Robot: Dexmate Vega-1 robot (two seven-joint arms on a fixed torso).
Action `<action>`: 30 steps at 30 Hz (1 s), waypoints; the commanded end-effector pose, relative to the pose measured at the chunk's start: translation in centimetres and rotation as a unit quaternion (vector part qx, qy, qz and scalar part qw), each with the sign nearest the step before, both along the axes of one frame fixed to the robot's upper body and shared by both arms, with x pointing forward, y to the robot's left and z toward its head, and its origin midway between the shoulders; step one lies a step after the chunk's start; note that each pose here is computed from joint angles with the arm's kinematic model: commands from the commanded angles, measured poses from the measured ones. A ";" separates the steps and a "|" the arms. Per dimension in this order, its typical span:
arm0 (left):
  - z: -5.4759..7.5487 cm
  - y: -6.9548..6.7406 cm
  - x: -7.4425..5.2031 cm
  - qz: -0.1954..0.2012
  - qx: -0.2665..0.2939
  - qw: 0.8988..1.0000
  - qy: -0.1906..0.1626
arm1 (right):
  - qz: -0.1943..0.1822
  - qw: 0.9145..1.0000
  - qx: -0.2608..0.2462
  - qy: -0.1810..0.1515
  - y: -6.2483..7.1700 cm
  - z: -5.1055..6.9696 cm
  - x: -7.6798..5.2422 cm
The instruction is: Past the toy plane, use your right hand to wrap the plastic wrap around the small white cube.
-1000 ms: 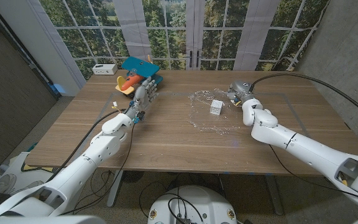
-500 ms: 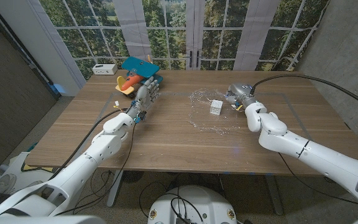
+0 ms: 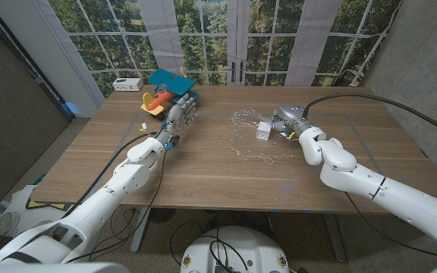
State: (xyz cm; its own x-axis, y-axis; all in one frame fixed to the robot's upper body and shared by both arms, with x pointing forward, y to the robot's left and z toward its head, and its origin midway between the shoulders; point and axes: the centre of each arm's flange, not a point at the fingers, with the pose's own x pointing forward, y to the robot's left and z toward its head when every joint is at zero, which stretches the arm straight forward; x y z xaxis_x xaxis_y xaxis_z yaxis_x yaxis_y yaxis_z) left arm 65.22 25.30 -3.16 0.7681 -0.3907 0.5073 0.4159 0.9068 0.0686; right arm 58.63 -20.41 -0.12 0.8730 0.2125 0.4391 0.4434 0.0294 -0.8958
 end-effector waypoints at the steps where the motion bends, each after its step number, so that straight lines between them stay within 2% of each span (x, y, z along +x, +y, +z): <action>1: -0.1 -0.4 0.3 -0.005 0.002 1.000 0.005 | 0.030 0.999 0.023 -0.032 -0.2 0.4 -2.3; 6: -0.1 -0.4 0.4 -0.006 0.002 1.000 0.004 | 0.037 0.999 0.009 -0.012 0.1 0.6 -2.5; 10: 0.0 -0.4 0.3 -0.005 0.002 1.000 0.004 | 0.042 0.999 -0.015 0.023 0.8 0.5 -2.3; 13: 0.0 -0.4 0.3 -0.008 -0.002 1.000 0.004 | 0.036 0.997 -0.054 0.049 1.7 -0.1 -2.0; 16: -0.3 -0.4 0.4 -0.022 -0.017 1.000 0.011 | 0.028 0.995 -0.078 0.055 2.1 -0.6 -1.7; 24: -0.2 -0.2 0.1 -0.019 -0.016 1.000 0.006 | 0.004 0.990 -0.120 0.079 2.9 -1.1 -1.2; 30: -0.2 -0.3 0.0 -0.017 -0.015 1.000 0.005 | -0.013 0.984 -0.117 0.131 2.8 -1.2 -0.4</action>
State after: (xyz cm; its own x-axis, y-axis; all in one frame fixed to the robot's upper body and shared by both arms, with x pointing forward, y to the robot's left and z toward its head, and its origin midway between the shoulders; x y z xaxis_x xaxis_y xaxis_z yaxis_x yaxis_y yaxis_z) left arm 65.44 25.06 -3.40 0.7633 -0.4023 0.5055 0.4434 0.8953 0.0430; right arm 57.24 -18.02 -0.67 0.9107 0.3067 0.2768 0.3270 -0.1256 -0.9366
